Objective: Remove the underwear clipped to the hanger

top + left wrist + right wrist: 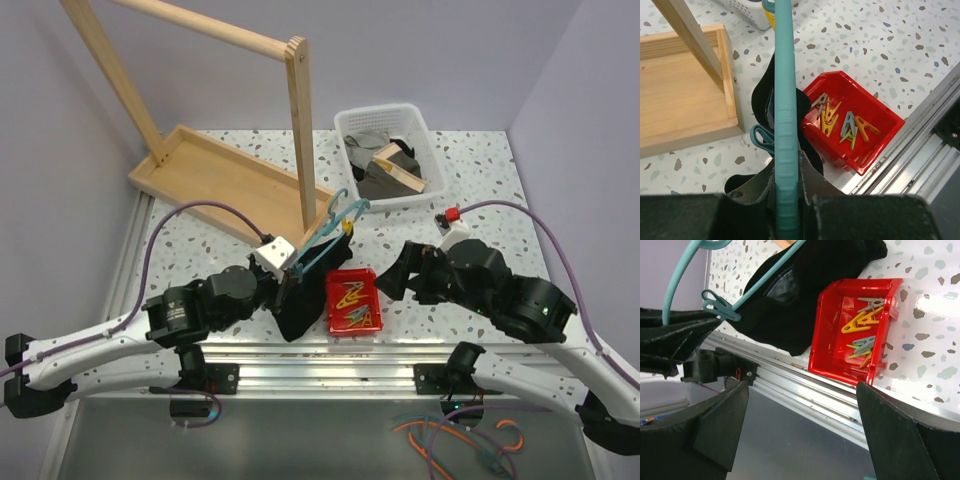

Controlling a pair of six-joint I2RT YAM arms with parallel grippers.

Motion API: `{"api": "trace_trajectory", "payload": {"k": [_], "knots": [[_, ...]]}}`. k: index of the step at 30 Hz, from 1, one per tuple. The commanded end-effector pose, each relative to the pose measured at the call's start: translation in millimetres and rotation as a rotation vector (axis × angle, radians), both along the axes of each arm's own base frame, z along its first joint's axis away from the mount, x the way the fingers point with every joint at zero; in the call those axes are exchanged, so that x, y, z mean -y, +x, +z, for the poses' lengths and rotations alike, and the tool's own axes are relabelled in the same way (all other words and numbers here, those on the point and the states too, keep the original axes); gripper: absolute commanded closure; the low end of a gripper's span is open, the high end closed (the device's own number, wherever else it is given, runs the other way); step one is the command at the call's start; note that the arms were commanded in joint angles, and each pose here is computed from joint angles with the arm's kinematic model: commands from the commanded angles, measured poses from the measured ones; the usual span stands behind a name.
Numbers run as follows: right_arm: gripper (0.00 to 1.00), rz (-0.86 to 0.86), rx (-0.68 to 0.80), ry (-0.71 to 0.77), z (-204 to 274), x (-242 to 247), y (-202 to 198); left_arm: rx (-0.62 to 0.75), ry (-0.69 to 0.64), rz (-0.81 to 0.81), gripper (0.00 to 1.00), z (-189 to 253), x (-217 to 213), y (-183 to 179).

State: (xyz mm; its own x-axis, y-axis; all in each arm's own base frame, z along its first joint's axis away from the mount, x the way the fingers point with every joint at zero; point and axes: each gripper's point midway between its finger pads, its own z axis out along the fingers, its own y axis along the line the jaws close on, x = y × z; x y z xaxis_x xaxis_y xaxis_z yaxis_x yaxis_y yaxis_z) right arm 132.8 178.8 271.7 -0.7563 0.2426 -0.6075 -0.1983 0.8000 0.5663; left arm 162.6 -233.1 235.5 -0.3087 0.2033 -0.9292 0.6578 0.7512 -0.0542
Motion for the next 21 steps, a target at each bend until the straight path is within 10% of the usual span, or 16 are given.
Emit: {"api": "trace_trajectory", "payload": {"k": [1,21], "knots": [[0.09,-0.075,-0.024,0.074,7.6,-7.1,8.8,0.098,-0.123,0.117,1.0,41.7,6.0,13.9],[0.2,-0.38,-0.056,0.265,-14.4,-32.1,65.0,0.026,-0.188,0.128,1.0,45.3,10.8,-13.6]]}}
